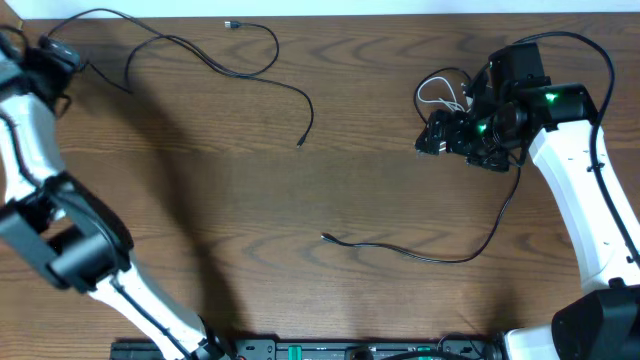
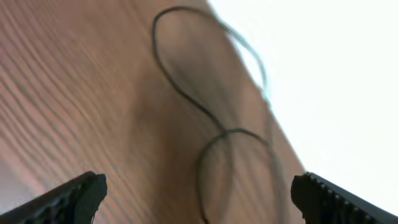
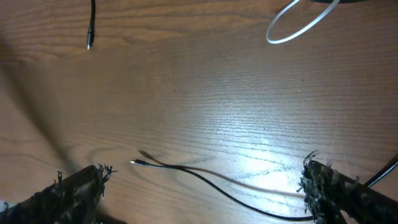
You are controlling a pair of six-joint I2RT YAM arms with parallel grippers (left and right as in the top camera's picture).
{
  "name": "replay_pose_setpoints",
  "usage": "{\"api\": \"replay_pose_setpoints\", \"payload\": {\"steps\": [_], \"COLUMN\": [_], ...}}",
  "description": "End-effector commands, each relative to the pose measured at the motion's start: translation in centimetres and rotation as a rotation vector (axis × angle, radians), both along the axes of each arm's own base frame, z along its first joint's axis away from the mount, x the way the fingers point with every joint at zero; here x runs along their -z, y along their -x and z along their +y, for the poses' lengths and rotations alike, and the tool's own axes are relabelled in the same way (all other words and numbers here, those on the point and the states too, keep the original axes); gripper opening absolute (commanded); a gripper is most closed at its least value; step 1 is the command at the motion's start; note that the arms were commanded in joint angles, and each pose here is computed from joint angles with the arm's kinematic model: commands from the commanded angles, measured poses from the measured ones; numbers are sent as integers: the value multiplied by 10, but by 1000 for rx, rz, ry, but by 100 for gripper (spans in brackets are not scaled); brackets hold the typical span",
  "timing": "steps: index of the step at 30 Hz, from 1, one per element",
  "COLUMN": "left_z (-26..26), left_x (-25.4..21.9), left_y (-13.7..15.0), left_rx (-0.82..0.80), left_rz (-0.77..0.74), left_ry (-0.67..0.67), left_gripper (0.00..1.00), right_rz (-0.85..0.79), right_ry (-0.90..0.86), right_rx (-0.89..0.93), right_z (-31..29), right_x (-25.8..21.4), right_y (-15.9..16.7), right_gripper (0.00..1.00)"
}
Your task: Untangle cables
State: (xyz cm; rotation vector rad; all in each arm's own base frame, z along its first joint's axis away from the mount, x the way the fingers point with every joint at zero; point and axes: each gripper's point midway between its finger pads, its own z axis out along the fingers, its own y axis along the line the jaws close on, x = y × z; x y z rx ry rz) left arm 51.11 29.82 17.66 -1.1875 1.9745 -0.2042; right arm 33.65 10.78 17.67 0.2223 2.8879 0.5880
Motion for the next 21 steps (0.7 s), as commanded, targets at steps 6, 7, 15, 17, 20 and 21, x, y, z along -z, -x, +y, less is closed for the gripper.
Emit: {"api": "replay_pose_setpoints", "payload": {"steps": [6,7,15,17,20,21], "left_z": [-150,-170,-308,-346,-372,-378], "left_x": [-6,5,54,65,86,92], "left_y": [21,28,71,79,85,86], "left_rx": [401,443,856,961,1009,1019], "left_rz": [88,148,423,468,559,587], "left_ry": [394,413,393,347,186,128], "left_gripper": [100,100,100,99,96,96], "right_rz": [-11,-12,-31,-30,-33,-33], "right_ry": [5,4,73,77,77,77], "right_rx": [-43,-44,-48,-31,-20,-19], "right_z": [5,5,-6,-11,-15,-15], "right_x": [2,2,6,6,6,6], "right_y": [0,0,-4,-5,-7,-7], "right_gripper": [99,99,99,99,99,99]}}
